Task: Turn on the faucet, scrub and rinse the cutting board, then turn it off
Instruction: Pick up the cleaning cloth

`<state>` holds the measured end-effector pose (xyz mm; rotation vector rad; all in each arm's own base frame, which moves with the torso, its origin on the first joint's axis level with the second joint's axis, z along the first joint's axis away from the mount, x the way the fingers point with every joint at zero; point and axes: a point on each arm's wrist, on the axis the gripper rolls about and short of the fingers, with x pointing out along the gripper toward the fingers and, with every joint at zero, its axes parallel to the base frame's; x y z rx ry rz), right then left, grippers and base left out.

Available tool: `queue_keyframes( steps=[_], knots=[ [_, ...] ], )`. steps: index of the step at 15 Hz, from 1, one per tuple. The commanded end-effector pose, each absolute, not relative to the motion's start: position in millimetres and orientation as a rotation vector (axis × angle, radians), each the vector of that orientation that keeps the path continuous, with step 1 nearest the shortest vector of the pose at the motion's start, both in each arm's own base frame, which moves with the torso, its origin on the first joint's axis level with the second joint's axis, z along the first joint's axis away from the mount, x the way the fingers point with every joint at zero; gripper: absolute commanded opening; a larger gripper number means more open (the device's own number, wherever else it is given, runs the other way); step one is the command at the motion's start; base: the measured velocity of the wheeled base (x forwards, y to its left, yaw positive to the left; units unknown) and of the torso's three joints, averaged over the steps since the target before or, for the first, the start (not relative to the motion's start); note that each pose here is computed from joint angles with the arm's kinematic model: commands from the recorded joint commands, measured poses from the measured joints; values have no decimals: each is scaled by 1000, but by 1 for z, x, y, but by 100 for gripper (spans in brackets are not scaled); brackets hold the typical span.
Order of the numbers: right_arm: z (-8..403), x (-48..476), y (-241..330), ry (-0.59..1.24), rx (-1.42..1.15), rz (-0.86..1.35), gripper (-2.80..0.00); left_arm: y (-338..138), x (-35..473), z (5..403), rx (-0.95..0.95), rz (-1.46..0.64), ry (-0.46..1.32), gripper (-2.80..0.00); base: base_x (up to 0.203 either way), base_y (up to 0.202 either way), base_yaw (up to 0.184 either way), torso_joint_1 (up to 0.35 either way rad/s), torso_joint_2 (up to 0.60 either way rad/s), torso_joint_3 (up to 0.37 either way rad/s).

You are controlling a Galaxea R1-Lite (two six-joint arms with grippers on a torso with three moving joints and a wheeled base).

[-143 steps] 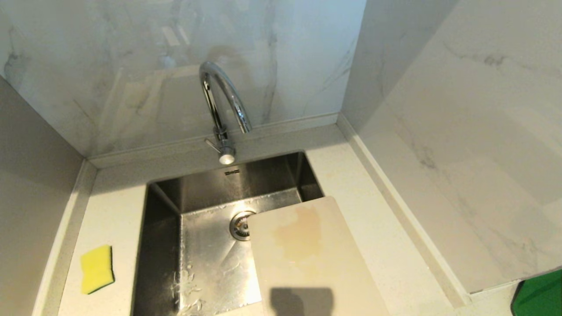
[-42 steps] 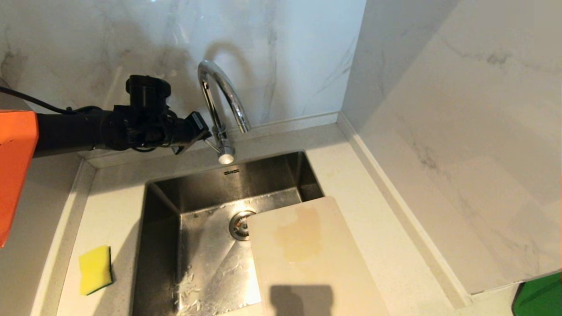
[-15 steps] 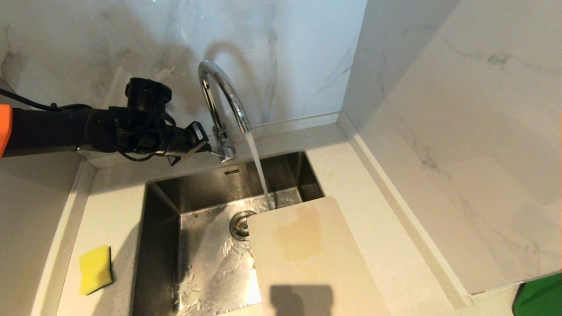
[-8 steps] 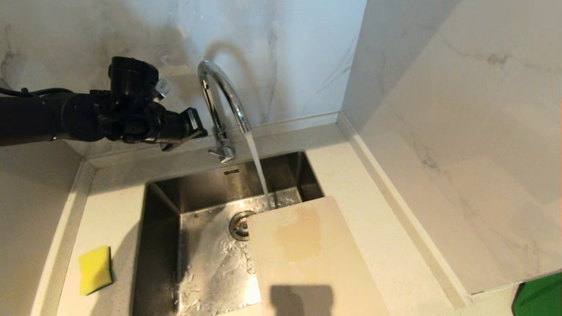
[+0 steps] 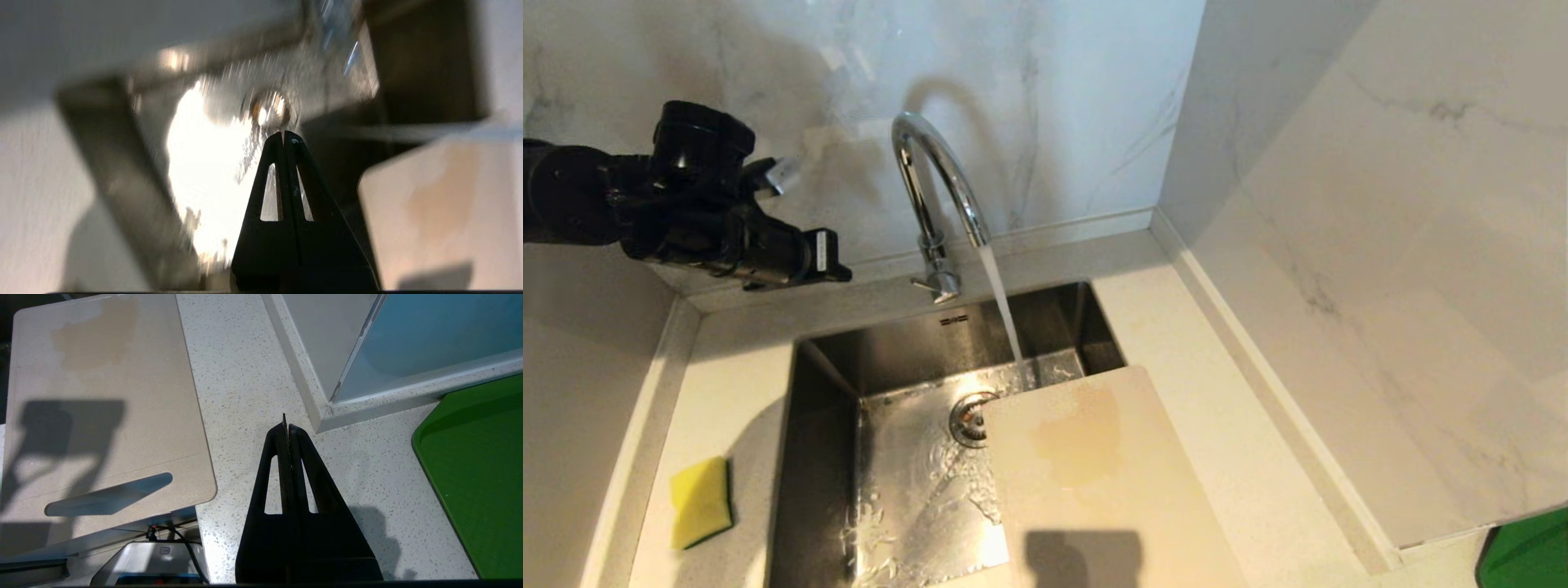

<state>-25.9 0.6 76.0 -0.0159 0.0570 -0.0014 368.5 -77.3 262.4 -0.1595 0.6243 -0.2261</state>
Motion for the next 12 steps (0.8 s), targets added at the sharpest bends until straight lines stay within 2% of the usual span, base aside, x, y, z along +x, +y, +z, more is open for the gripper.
queue_keyframes(
  steps=[1, 5, 12],
  knots=[
    [76, -26, 1, 56, -16, -2, -280, -63, 345, 262, -151, -192, 703, -280, 0, 0, 0, 0, 0, 0],
    [76, -26, 1, 56, -16, -1, -280, -32, 314, 252, -89, -129, 881, -280, 0, 0, 0, 0, 0, 0],
    [76, -26, 1, 56, -16, -1, -280, 10, 278, 213, -86, -29, 1057, -280, 0, 0, 0, 0, 0, 0]
  ],
)
